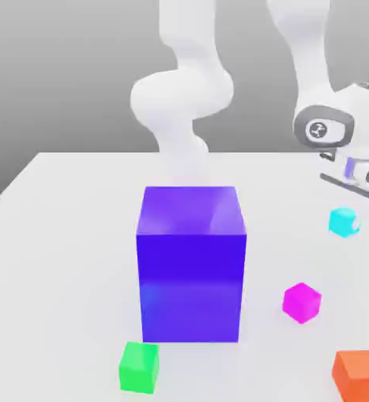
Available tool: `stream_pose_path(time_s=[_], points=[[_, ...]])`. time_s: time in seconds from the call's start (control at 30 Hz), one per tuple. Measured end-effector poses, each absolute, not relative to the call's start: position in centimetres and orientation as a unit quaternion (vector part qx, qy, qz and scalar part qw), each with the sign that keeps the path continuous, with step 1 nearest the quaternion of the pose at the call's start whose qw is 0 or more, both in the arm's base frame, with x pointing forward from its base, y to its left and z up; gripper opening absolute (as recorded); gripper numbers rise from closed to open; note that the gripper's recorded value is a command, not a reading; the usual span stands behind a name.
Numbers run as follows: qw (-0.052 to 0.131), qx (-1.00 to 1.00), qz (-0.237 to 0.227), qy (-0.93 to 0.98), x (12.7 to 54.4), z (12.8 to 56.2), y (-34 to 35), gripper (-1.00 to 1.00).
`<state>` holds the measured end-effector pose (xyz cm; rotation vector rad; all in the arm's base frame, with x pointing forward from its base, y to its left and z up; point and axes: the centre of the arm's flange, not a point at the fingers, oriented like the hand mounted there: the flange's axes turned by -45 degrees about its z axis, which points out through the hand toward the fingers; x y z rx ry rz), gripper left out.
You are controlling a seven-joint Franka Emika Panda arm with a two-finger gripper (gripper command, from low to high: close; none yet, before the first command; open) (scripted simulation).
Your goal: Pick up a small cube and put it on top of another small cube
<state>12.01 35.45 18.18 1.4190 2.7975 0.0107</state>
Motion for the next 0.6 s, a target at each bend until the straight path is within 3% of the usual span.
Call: stream_pose_path(time_s=[0.3, 0.33, 0.6], points=[[0.001, 0.452, 0.001, 0.892, 11.8, 13.1, 35.3, -1.0], [0.001, 0.452, 0.0, 0.892, 11.8, 12.8, 35.2, 1.0], [0.001, 0.451, 0.002, 0.892, 11.9, 13.3, 35.3, 1.0]])
